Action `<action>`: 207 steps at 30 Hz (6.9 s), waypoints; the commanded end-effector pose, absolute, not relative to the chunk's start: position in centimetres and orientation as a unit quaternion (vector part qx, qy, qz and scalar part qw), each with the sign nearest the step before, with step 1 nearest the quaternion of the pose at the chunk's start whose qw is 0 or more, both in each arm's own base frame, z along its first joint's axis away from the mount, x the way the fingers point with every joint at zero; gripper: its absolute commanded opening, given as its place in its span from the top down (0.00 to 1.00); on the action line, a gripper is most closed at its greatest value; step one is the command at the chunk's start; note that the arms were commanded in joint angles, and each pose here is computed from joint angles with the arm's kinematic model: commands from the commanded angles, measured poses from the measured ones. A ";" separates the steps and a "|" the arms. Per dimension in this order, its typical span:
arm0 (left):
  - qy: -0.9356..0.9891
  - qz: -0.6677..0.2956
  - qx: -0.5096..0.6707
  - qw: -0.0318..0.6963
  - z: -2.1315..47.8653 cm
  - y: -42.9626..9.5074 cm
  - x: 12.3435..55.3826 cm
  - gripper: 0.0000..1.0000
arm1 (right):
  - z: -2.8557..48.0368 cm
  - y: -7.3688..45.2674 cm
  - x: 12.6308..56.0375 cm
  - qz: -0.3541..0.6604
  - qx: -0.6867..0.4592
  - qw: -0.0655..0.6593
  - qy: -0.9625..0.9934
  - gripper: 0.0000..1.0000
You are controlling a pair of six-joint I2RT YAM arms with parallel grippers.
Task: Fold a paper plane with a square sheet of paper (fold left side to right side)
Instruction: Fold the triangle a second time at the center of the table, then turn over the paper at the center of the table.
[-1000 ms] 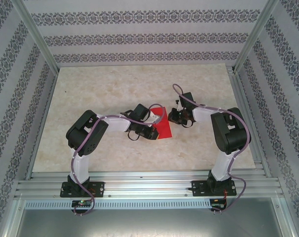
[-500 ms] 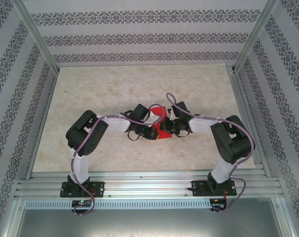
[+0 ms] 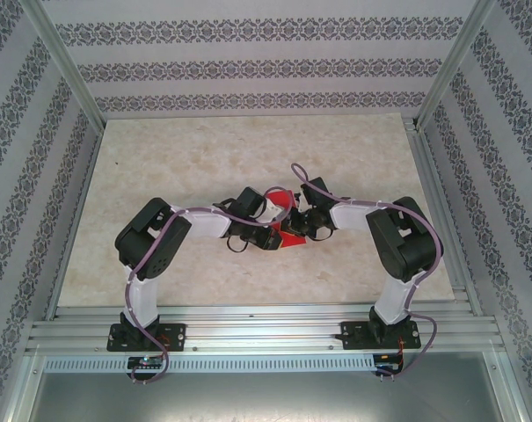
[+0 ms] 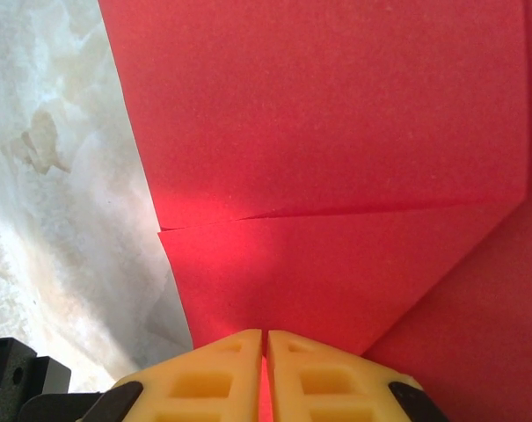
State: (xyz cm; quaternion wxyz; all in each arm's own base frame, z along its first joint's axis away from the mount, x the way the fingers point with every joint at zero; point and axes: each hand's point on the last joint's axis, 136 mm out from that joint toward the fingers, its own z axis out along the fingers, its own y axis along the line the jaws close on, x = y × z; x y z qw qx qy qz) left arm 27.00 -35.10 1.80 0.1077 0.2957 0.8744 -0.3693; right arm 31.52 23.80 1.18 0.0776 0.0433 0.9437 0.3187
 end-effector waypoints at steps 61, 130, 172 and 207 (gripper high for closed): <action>0.913 -0.303 0.270 0.040 -2.1 -32.8 25.2 0.89 | 0.6 25.2 28.8 0.350 0.080 -0.002 0.933 0.93; 0.839 -0.498 0.174 0.130 6.6 -35.5 34.2 0.92 | 4.3 19.2 32.6 0.387 0.079 0.120 0.911 0.63; 0.847 -0.477 0.098 0.215 10.0 -29.4 36.0 0.45 | 6.0 24.3 34.4 0.454 0.051 0.118 0.882 0.81; 0.675 -0.685 0.112 0.250 27.4 -31.2 34.4 0.64 | 28.2 26.7 37.2 0.677 -0.047 0.306 0.667 0.97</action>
